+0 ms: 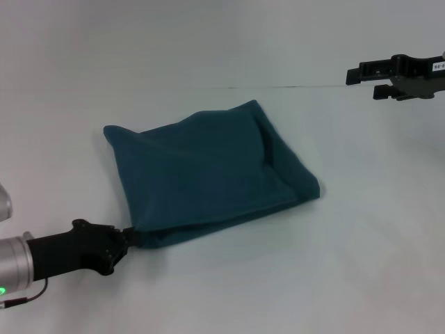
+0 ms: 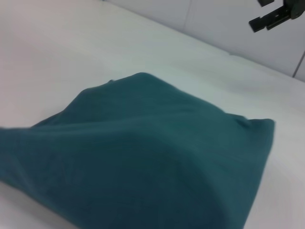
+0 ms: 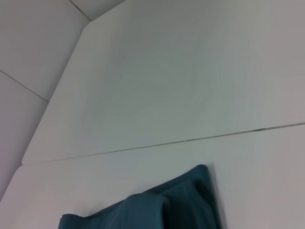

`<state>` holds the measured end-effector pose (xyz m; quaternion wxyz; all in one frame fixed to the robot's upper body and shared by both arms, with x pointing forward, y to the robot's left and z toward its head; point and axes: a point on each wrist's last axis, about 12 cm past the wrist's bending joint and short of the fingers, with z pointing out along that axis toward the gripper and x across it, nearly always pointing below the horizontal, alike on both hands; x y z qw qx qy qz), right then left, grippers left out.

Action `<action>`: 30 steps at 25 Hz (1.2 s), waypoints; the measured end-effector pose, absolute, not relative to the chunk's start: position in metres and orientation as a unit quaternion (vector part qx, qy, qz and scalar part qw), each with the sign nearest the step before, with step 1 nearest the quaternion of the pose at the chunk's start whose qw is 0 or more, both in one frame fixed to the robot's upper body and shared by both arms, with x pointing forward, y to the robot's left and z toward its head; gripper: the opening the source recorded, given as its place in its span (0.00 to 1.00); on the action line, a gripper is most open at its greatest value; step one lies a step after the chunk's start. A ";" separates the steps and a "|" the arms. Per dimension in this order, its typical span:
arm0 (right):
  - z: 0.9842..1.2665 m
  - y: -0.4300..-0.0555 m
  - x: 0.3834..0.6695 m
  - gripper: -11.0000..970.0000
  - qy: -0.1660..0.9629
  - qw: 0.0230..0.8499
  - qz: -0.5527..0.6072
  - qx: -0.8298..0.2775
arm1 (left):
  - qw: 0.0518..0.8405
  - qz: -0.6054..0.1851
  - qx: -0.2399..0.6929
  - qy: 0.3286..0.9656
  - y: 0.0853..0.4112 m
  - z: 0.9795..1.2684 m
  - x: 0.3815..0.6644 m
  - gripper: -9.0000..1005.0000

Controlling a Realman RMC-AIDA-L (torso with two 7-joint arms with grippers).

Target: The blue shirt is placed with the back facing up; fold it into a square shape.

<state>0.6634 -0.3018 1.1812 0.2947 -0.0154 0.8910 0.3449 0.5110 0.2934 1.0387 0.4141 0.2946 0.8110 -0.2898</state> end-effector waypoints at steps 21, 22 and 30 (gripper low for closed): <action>1.182 -0.299 0.662 0.87 0.889 0.289 0.354 -0.021 | 0.416 -0.235 0.319 0.819 0.304 1.055 0.539 0.02; 1.182 -0.299 0.662 0.87 0.889 0.289 0.354 -0.021 | 0.414 -0.235 0.321 0.819 0.303 1.054 0.538 0.03; 1.183 -0.300 0.662 0.87 0.888 0.291 0.356 -0.018 | 0.421 -0.208 0.315 0.825 0.314 1.055 0.526 0.10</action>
